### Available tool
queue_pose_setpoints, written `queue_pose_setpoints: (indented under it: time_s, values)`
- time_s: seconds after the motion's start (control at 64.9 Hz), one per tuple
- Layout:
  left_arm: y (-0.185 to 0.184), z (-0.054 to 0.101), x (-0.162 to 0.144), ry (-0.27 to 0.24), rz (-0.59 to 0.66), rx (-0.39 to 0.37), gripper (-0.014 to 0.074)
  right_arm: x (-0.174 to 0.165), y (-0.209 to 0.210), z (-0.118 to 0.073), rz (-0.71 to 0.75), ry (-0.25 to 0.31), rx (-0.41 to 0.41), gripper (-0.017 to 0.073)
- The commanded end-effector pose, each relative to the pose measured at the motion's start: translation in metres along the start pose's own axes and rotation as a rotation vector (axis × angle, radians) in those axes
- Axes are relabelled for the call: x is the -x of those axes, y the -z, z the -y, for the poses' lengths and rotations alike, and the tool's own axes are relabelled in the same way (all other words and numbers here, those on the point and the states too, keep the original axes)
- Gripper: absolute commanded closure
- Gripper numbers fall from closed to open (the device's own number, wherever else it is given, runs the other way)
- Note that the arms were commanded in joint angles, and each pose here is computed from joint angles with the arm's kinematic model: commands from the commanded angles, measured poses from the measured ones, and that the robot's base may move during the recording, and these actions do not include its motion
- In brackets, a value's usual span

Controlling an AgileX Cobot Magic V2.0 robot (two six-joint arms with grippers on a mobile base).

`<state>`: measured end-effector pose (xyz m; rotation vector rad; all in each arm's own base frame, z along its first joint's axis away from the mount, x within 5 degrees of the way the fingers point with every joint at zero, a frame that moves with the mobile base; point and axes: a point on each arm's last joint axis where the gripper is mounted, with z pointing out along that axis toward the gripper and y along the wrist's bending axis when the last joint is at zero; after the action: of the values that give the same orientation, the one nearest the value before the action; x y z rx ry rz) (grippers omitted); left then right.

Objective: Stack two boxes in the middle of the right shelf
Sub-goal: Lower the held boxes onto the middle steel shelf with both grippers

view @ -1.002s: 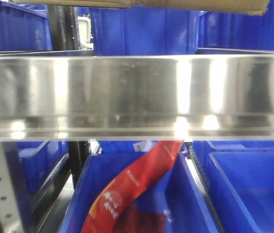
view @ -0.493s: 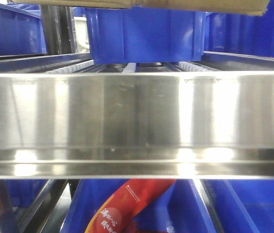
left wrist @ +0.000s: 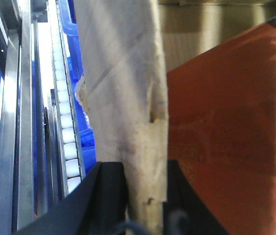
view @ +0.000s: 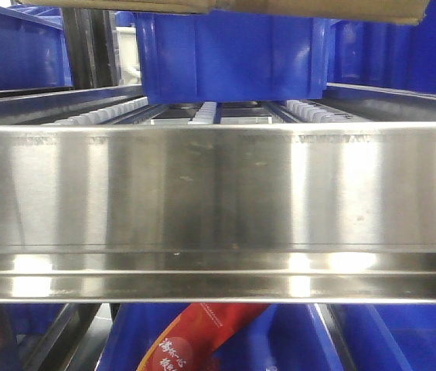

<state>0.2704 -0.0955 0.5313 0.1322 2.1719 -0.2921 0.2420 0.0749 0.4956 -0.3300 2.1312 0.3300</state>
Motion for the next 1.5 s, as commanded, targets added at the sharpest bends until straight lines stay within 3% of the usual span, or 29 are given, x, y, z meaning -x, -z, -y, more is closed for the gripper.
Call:
queue_pose_setpoints:
  time_s: [0.0,1.018,1.48]
  values:
    - [0.014,0.002,0.009,0.01,0.107,-0.036,0.0705,0.003,0.004,0.002,0.024,0.016,-0.019,0.0711]
    - [0.015,0.003,0.013,0.01,0.147,-0.045,0.0705,0.003,0.004,0.002,0.024,0.015,-0.018,0.0711]
    - [-0.04,-0.001,-0.018,0.011,-0.1,-0.003,0.0705,-0.034,-0.027,0.007,-0.197,-0.012,-0.009,0.0711]
